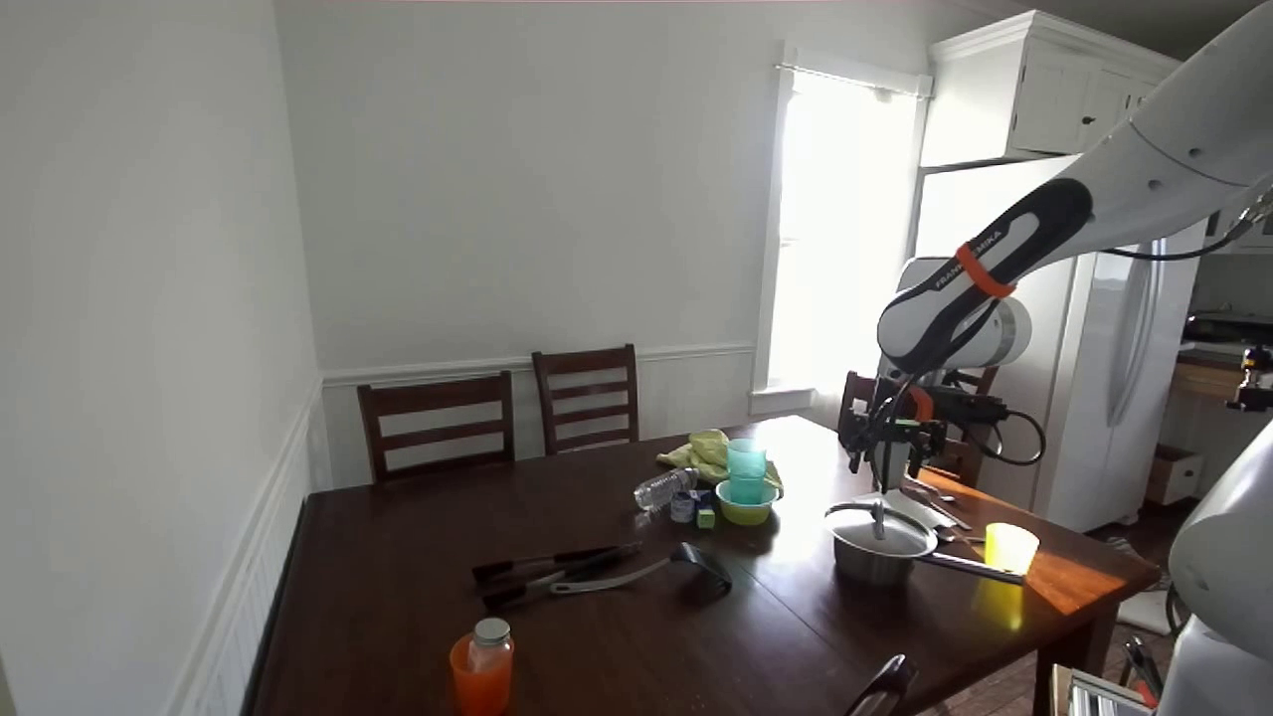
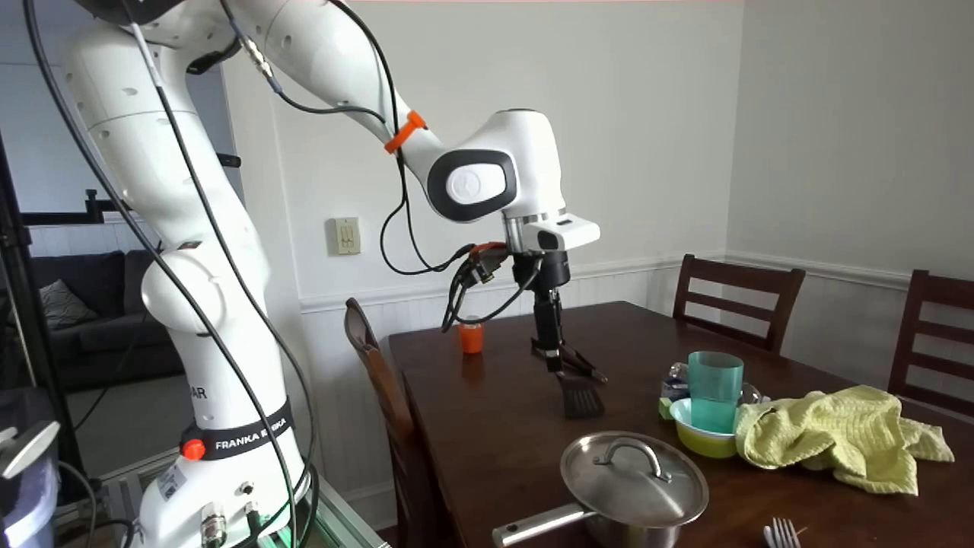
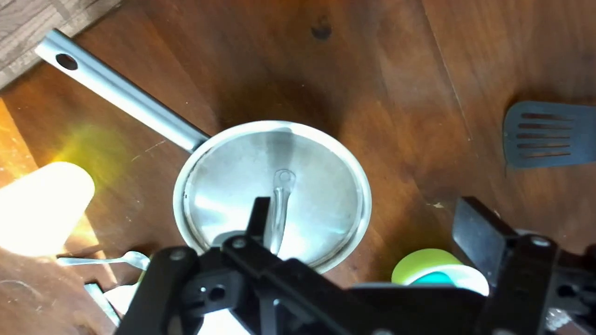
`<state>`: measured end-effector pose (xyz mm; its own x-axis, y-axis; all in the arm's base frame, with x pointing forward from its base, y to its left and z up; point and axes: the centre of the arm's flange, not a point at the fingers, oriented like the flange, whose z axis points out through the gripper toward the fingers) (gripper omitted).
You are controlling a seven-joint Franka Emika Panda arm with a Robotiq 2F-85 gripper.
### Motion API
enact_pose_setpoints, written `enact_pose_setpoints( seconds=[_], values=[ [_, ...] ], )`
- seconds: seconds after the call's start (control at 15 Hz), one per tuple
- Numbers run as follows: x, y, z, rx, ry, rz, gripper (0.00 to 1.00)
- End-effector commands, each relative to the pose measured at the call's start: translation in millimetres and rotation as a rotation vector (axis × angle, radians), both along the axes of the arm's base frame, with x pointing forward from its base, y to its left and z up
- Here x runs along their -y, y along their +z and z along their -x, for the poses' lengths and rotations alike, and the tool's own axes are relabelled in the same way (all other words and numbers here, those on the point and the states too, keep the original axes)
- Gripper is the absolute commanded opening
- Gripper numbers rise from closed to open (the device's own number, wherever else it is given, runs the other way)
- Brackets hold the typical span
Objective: Remove the lid from the pot and put it on the table to the left of the pot
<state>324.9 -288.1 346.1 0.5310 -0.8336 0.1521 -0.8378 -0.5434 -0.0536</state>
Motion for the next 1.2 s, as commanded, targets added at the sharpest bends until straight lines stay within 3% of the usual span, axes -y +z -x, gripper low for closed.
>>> enact_pose_setpoints(
  seconds=[0.0, 0.4, 0.47, 0.8, 1.13],
  values=[
    [31.4, -23.3, -13.1, 0.028, -0.053, 0.004, 1.0],
    [58.9, -54.7, -15.9, 0.017, -0.126, 0.001, 1.0],
    [42.8, -44.3, -7.4, 0.008, -0.107, -0.001, 1.0],
    [59.2, -60.7, -14.9, -0.008, -0.148, 0.015, 1.0],
    [88.5, -78.9, -21.0, 0.034, -0.198, 0.038, 1.0]
  ],
)
